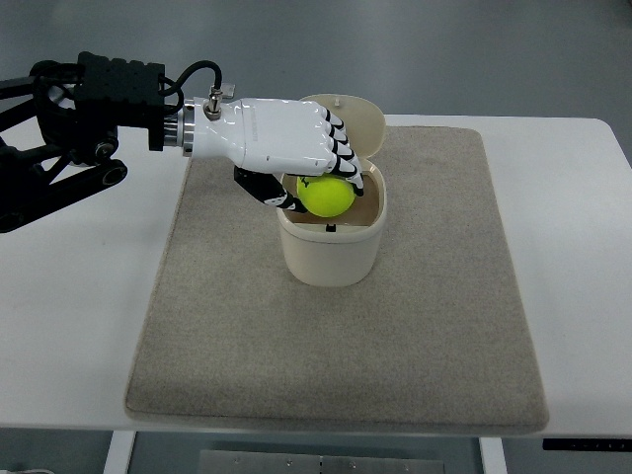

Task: Put tennis ball into box with left hand
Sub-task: 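Open the left hand fingers to drop the ball into the bin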

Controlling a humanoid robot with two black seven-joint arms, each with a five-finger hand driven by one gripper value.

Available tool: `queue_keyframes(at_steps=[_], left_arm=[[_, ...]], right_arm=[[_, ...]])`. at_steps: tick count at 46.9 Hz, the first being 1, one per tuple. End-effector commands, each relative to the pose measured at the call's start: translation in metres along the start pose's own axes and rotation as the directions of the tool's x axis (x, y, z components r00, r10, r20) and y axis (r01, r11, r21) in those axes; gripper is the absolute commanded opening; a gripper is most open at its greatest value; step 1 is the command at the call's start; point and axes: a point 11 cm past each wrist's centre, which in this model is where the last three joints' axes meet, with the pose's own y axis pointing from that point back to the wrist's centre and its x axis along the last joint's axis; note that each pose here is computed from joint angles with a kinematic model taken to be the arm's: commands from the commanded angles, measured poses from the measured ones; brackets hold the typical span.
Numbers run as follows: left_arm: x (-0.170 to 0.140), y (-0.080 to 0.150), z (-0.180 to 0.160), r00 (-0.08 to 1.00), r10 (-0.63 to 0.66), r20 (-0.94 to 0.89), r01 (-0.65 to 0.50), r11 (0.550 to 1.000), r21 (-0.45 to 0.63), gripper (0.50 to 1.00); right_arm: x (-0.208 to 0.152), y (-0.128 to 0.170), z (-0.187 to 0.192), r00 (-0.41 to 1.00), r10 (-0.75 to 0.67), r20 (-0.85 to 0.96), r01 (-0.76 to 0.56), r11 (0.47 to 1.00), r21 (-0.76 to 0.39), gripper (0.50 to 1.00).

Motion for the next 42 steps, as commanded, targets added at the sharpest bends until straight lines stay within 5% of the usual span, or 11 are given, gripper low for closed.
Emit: queue_keyframes(at_steps=[1,20,30,42], left_arm=[[0.0001,0.0,0.0,1.0,0.001,-0.001,-0.001,1.0,0.0,0.726],[-0.0002,0.0002,-0.0004,1.0,-0.001,-0.002,0.001,1.0,0.001,0.778],[-0.0008,0.0004,0.0004,1.0,0.002,-0.009,-0.002,1.0,0.0,0.872],[0.0004,0.0016,0.0002,1.0,0.002,-0.007,-0.002,1.0,0.0,0.879]], right_arm=[[0.0,0.0,0.0,1.0,0.0,0.0,0.0,1.0,0.0,0.901],[0.0,0.0,0.0,1.0,0.0,0.0,0.0,1.0,0.0,0.901],[0.0,0.0,0.0001,1.0,0.0,-0.001,0.0,1.0,0.0,0.901],[0.0,0.0,0.0,1.0,0.0,0.0,0.0,1.0,0.0,0.901]])
